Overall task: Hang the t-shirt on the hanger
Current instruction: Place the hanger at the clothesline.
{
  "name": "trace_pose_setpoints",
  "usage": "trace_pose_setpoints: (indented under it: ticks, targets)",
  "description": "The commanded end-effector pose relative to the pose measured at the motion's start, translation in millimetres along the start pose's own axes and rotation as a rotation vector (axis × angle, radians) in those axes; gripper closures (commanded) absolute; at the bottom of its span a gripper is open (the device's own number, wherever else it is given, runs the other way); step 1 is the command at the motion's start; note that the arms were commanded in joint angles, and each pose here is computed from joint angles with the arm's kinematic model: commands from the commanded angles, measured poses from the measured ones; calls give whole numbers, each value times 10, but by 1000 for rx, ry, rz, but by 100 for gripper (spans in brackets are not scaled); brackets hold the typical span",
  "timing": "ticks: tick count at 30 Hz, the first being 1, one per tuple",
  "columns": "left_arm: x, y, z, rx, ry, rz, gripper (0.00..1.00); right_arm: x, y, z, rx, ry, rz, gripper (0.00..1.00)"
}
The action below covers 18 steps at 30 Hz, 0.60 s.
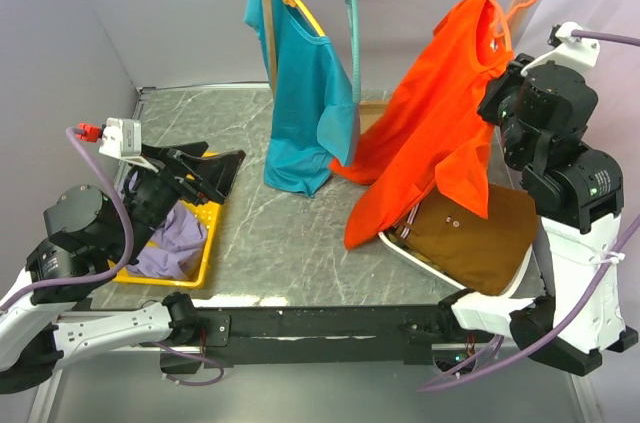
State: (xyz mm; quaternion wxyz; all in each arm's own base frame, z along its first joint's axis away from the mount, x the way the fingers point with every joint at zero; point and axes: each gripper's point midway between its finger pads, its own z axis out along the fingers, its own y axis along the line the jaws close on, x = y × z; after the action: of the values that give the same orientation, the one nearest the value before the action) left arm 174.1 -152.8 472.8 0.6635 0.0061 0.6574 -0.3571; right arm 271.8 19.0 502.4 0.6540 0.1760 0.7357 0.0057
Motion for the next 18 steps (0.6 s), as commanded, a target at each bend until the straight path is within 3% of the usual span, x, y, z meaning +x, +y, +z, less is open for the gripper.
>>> trace_pose_setpoints:
  ticks: [1,18]
  targets:
    - [-116,-61,-20,26,-18,4,1,-430,6,9,19,-141,55,100]
    - [-36,-12,19,0,-16,5,1,-534,427,422,-57,-162,-8,100]
